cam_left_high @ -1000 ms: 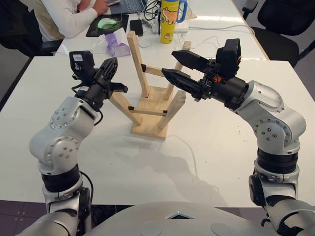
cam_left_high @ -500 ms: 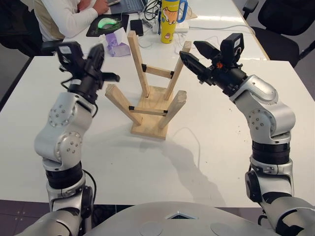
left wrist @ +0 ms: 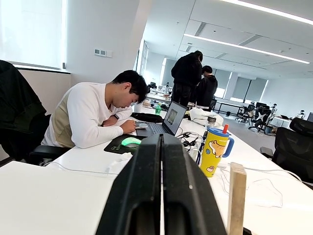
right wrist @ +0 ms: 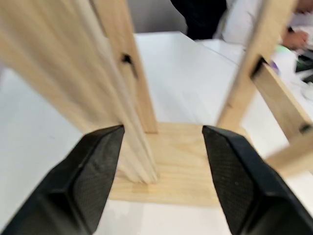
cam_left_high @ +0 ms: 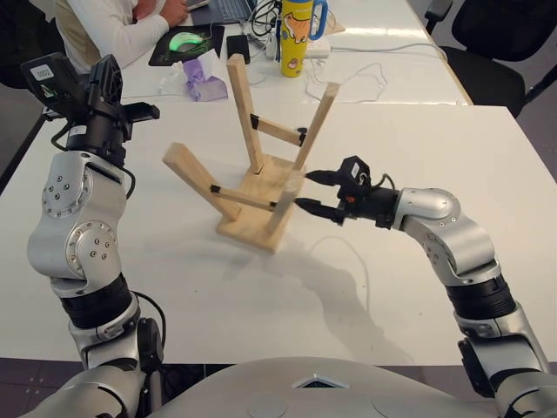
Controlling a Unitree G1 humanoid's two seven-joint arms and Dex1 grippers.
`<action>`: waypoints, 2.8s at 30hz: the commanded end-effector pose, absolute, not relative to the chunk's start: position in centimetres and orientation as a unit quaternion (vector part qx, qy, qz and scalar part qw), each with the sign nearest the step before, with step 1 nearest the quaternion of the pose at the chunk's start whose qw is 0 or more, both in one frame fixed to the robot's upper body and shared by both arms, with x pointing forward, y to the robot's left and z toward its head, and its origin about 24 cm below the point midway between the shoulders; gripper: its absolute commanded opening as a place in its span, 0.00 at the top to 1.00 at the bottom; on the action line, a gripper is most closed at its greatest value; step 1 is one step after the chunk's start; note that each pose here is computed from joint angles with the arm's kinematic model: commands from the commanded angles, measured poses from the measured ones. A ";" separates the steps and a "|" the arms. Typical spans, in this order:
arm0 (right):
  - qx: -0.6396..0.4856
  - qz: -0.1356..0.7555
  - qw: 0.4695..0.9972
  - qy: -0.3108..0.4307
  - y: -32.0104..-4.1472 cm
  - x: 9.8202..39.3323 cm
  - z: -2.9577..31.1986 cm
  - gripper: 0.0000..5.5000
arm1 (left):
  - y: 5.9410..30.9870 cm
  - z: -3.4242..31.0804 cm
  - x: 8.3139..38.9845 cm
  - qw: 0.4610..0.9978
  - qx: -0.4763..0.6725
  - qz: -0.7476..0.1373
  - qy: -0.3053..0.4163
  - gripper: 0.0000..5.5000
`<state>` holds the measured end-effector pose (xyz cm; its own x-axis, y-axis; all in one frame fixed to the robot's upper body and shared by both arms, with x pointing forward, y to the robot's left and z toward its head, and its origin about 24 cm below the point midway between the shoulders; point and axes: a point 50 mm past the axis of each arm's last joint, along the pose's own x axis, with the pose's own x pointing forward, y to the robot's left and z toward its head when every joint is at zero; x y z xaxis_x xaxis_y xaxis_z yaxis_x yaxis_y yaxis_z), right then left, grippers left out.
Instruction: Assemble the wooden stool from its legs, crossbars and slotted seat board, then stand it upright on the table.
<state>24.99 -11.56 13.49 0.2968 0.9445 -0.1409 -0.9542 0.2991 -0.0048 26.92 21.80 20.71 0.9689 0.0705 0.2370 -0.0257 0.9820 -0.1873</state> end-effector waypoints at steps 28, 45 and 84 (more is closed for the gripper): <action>-0.129 0.150 0.980 0.018 -17.0 36.6 13.3 0.46 | 18.9 9.6 19.3 0.906 0.100 -0.316 0.264 1.00; -0.069 0.472 0.878 -0.042 -12.5 33.9 15.1 0.46 | 21.3 9.9 27.2 0.947 0.112 -0.222 0.204 1.00; -0.024 0.372 0.927 -0.037 -12.1 35.0 21.3 0.46 | 23.3 6.7 27.2 0.956 0.116 -0.151 0.223 1.00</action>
